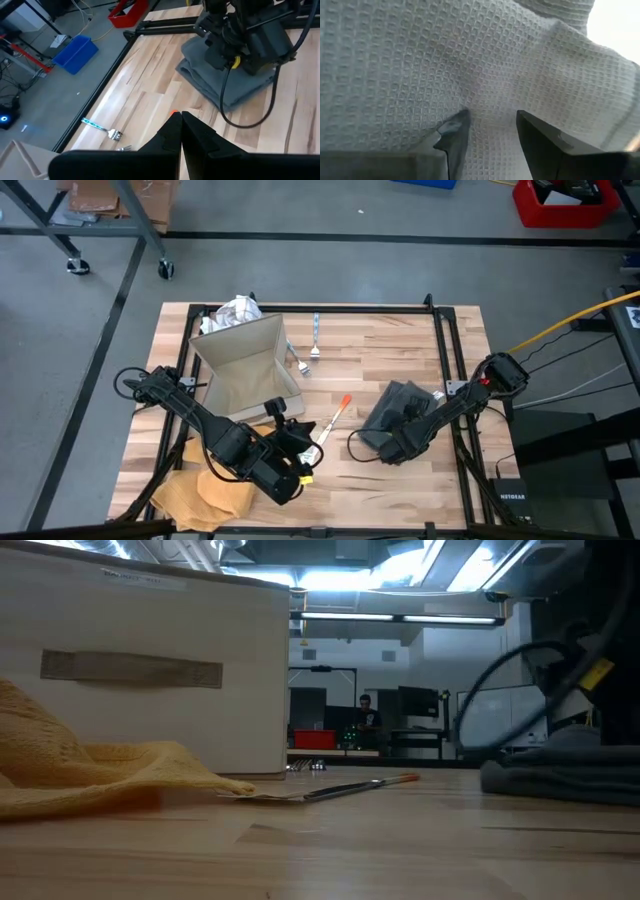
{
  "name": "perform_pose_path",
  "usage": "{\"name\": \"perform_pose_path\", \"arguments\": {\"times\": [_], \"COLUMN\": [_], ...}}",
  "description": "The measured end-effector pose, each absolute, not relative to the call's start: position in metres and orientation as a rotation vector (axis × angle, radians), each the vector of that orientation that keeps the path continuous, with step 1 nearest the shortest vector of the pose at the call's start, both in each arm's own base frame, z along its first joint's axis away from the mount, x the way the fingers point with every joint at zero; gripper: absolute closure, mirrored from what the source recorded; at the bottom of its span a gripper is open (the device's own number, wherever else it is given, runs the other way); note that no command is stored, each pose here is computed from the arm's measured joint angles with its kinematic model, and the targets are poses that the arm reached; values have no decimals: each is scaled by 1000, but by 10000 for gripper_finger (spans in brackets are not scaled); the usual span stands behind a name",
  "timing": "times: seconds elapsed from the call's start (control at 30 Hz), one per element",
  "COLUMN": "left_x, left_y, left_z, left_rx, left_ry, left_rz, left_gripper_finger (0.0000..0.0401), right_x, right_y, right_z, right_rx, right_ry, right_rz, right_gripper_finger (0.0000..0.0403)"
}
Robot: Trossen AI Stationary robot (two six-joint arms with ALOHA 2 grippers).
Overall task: Fold towel
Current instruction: Move the gray kitchen towel to the bottom right of the table
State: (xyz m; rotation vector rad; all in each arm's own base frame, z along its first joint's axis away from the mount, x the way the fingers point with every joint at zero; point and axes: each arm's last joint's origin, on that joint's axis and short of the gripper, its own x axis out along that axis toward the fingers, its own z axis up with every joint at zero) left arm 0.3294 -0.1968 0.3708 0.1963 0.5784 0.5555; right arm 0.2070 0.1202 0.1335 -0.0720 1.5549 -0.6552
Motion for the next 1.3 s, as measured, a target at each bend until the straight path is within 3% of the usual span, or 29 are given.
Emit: {"name": "perform_pose_path", "arguments": {"times": [0.17, 0.43, 1.03, 1.3], "left_x": [329, 329, 329, 330], "left_y": [-196, -196, -196, -194], "left_z": [370, 370, 370, 370], "left_rx": [207, 210, 209, 214], "left_ry": [588, 591, 590, 580], "left_rz": [558, 559, 558, 575], "left_gripper_finger": [398, 398, 398, 398], "right_x": [210, 201, 155, 143], "right_y": [123, 140, 238, 251], "right_z": [130, 130, 142, 152], "right_rx": [-25, -124, 52, 126], "right_ry": [1536, 1537, 1415, 1341], "right_rz": [-608, -481, -140, -227], "right_gripper_finger": [232, 232, 231, 231]}}
